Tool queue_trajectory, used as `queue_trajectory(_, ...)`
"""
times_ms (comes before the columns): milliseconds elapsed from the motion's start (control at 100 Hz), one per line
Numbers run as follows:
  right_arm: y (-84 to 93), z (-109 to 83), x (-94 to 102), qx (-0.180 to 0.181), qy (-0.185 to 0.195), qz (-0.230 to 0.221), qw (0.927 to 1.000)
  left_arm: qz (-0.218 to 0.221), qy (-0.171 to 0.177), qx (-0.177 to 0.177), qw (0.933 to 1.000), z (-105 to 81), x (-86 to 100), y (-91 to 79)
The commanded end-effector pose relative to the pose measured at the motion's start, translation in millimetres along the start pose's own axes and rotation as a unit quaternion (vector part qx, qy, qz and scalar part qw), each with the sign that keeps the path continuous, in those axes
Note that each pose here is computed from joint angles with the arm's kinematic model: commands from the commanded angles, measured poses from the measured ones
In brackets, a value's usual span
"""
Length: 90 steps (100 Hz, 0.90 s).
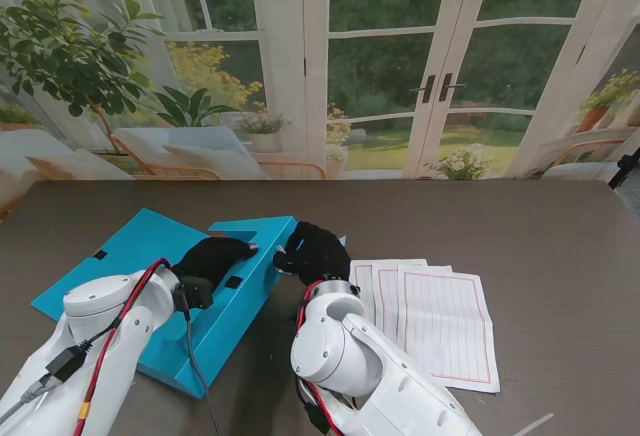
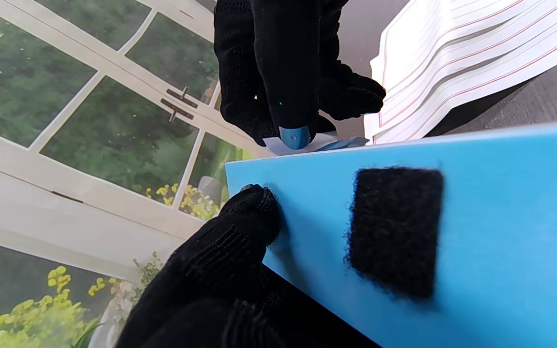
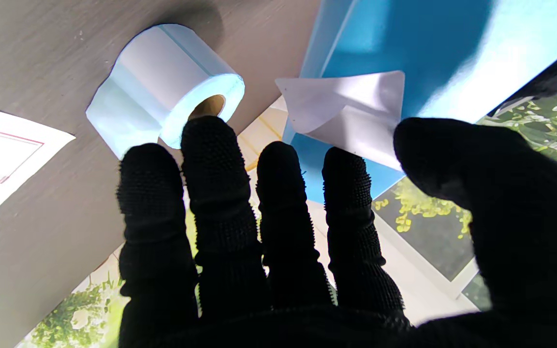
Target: Peel a label from the label roll, stick it on the side of the file box and file the documents
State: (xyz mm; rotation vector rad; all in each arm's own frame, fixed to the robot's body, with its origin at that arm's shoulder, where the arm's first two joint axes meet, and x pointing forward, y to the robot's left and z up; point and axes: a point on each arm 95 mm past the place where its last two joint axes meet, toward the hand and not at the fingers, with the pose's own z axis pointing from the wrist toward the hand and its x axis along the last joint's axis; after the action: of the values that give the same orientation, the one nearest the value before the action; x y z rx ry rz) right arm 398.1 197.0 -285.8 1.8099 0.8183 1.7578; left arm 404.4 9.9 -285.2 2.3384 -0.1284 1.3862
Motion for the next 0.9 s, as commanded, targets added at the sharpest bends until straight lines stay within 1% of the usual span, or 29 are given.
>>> queue_trajectory(0,-4.1,-3.3,1.2,0.013,0.006,0.008,0.9999,-0.001,0.006,-0.018,0.9998,-1.7,4.6,7.7)
queue_trajectory(240,-1.1,-4.5,-0.5,0.01,0.022,0.026,0.9994,0.0,0.005,-0.016,0.9999,-2.7,4.8,8.0)
queue_trajectory(470,4.1,-4.5,-3.7,0.013,0.038,0.017,0.999,-0.001,0.003,-0.015,0.9999,-3.2,4.7,8.5)
queue_trajectory(730,7.5,-2.7,-6.3,0.012,0.073,-0.012,0.9972,-0.001,0.003,-0.014,0.9999,-4.0,4.9,8.6)
queue_trajectory(890,7.3,-2.6,-6.5,0.016,0.083,-0.032,0.9959,0.0,0.003,-0.015,0.9999,-4.2,4.8,8.5)
